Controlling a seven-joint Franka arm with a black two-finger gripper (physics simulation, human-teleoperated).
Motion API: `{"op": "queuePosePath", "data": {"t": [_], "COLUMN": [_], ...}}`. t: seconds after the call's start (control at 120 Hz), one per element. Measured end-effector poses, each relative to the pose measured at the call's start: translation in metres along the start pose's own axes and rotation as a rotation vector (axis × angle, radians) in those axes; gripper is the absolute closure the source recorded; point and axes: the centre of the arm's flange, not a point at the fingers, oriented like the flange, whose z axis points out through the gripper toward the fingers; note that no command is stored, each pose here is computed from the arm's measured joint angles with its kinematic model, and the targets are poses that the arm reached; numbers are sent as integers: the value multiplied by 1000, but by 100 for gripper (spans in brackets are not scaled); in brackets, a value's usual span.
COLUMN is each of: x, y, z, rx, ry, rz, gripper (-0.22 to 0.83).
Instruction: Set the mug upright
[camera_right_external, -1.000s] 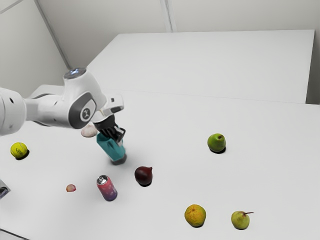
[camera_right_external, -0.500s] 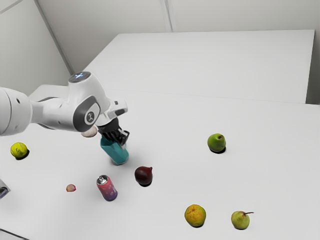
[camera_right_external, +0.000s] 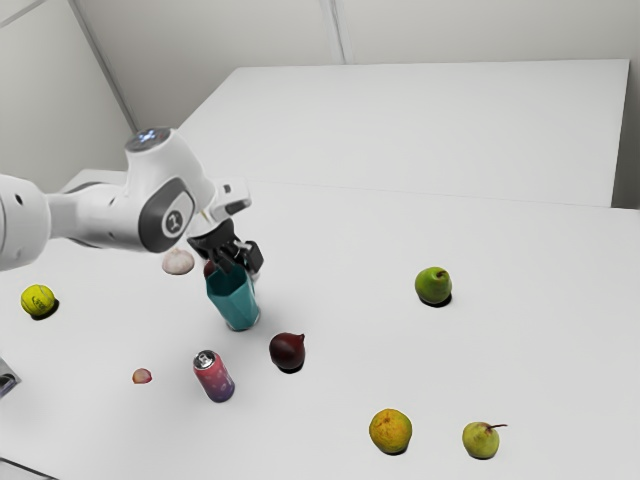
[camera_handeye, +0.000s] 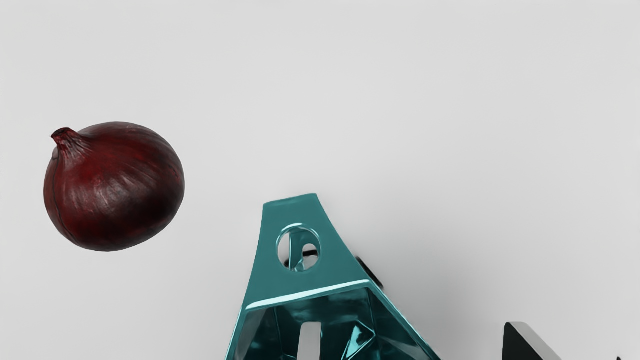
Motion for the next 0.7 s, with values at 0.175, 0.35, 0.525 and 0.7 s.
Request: {"op": "queuePosePath", "data": {"t": [0.175,0.35,0.525,0.7], "x": [16,39,60,72], "y": [14,18,15,16], "z": [-33,-78,-131,-191], "rx": [-10,-29,-39,-40], "ry": [33,15,-17,-47], "rz": [19,22,19,21], "gripper": [18,9,6,4]}}
